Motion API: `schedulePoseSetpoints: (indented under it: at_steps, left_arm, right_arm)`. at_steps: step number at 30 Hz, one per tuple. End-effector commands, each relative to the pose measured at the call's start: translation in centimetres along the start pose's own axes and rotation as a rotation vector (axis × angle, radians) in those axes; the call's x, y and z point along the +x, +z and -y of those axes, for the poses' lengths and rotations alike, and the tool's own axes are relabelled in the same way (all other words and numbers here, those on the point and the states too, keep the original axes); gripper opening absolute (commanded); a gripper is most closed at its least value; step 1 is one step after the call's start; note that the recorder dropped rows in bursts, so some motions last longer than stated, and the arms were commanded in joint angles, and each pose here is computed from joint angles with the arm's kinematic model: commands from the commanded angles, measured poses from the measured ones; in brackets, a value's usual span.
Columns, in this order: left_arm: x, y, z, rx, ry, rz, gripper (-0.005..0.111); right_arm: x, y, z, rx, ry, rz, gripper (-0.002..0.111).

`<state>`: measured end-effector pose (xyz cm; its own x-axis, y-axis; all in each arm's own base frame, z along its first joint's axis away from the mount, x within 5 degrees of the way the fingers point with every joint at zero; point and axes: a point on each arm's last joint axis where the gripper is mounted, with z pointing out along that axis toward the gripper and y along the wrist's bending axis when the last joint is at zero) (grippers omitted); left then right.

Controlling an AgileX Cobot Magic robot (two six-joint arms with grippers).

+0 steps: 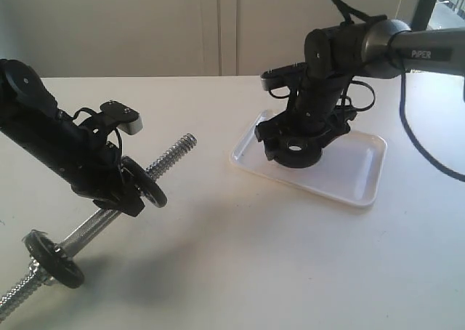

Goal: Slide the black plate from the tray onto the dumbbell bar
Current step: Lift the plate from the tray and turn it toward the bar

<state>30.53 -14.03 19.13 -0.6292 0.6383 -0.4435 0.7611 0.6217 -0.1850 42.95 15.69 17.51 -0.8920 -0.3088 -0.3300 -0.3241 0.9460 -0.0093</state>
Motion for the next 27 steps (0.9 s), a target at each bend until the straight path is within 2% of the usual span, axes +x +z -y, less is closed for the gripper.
schedulePoseSetpoints:
  at_steps: [1, 4, 7, 12, 20, 27]
  left_arm:
    - [-1.0, -1.3, 0.9, 0.045, -0.035, 0.058, 0.000]
    - [-1.0, -1.3, 0.9, 0.045, -0.035, 0.058, 0.000]
    - [-1.0, -1.3, 0.9, 0.045, -0.035, 0.058, 0.000]
    - [-0.9, -1.3, 0.9, 0.049, -0.035, 0.054, 0.000]
    - [-0.9, -1.3, 0.9, 0.051, -0.035, 0.053, 0.000]
    - [-0.9, -1.3, 0.9, 0.051, -0.032, 0.053, 0.000]
  right_arm:
    - [-0.8, -4.0, 0.4, 0.004, -0.007, 0.077, 0.000]
    - [-0.4, -5.1, 0.4, 0.006, -0.053, 0.047, 0.000]
    - [-0.3, -5.9, 0.6, -0.034, -0.021, 0.042, 0.000]
    - [0.0, -7.2, 0.9, -0.241, 0.024, 0.033, 0.000]
    - [0.5, -8.6, 3.6, -0.418, 0.113, 0.010, 0.000]
    - [0.5, -9.6, 5.6, -0.709, 0.196, 0.060, 0.000]
